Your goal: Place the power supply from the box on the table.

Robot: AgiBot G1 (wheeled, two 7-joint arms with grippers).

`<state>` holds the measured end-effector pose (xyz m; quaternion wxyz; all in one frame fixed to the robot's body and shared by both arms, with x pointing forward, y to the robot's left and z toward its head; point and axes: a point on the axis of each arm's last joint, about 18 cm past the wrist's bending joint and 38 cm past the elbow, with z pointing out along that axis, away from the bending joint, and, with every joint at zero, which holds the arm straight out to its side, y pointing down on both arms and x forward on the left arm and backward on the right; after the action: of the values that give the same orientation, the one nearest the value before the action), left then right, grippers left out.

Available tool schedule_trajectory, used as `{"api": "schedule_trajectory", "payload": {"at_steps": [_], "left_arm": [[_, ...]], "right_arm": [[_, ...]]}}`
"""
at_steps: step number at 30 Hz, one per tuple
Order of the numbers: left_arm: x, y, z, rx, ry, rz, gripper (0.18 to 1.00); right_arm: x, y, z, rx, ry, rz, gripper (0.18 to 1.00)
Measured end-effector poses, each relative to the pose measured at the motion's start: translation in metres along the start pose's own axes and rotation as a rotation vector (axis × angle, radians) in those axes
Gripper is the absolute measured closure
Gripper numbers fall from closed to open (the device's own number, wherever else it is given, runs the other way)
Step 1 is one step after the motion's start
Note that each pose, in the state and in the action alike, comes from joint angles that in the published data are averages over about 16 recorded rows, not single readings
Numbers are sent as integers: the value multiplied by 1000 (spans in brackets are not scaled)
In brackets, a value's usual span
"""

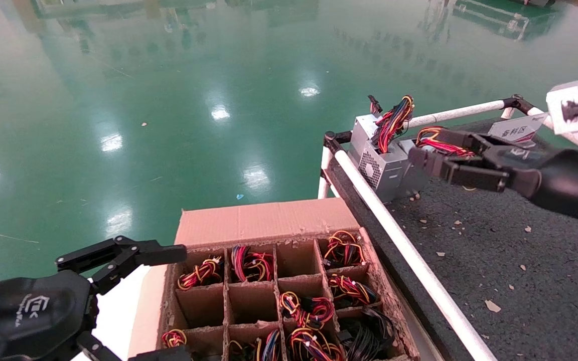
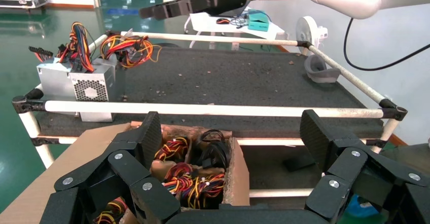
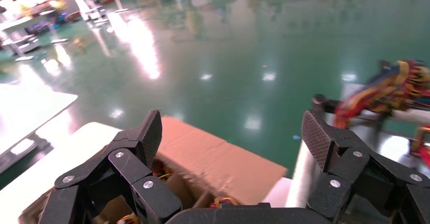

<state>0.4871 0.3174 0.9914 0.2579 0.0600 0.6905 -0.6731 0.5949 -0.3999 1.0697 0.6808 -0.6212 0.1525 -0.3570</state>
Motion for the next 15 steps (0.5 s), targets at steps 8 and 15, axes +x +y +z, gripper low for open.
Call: {"api": "schedule_trajectory", "payload": {"at_steps": [8, 15], "left_arm": [[0, 0, 0, 0, 0, 0, 184], [0, 0, 0, 0, 0, 0, 184]], "right_arm": [[-35, 7, -1, 0, -117, -72, 179], [-55, 12, -2, -1, -182, -104, 179]]}}
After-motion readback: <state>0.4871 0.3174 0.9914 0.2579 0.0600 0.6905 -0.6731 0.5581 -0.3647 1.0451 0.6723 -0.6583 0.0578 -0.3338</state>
